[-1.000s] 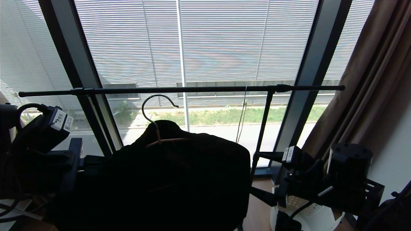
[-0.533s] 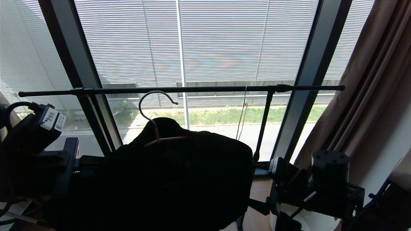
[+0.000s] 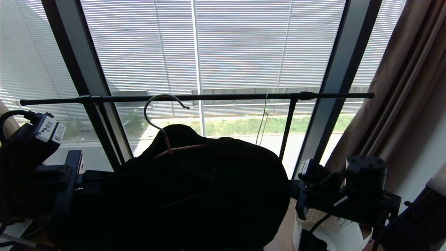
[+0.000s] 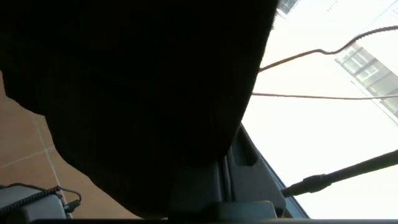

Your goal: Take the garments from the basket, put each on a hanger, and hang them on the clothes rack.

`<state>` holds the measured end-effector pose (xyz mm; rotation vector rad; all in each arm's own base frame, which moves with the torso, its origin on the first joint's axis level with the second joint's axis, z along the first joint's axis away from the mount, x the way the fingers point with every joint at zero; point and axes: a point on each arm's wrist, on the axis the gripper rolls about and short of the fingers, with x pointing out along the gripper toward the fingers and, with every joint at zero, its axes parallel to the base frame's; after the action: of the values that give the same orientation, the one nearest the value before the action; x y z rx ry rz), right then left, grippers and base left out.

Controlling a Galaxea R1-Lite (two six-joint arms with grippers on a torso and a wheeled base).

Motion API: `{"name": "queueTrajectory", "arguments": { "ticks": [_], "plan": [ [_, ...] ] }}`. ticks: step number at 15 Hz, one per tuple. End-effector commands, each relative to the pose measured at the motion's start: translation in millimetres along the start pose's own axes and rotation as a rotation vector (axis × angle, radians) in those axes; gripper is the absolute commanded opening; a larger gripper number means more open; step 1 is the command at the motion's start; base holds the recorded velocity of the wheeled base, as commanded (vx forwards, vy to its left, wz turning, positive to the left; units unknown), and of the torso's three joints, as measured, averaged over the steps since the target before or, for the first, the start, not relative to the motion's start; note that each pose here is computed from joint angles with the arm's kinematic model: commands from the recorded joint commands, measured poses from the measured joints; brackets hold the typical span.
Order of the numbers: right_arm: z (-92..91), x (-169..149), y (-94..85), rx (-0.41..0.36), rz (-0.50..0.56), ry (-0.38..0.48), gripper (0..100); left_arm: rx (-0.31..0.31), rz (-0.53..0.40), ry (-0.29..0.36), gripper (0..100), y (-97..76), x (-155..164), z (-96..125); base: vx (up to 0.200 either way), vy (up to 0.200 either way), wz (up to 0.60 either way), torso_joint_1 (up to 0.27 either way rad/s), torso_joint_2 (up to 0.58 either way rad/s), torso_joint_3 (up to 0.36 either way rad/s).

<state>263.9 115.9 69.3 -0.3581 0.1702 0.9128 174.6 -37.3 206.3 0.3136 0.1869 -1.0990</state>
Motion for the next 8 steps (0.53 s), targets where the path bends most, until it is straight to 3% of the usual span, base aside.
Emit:
{"name": "queueTrajectory", "arguments": {
  "ticks": [1, 8],
  "plan": [
    [3.2, -4.1, -12.8, -0.003, -0.047, -0.018, 0, -0.005, 0.01, 0.003, 0, 0.2, -1.8, -1.5, 0.0, 0.0, 0.0, 0.0, 0.0, 0.0],
    [-1.3, -5.0, -16.0, 0.005, -0.061, -0.003, 0, -0.036, 0.034, 0.007, 0, -1.3, -7.1, -5.2, 0.0, 0.0, 0.0, 0.0, 0.0, 0.0]
  ]
}}
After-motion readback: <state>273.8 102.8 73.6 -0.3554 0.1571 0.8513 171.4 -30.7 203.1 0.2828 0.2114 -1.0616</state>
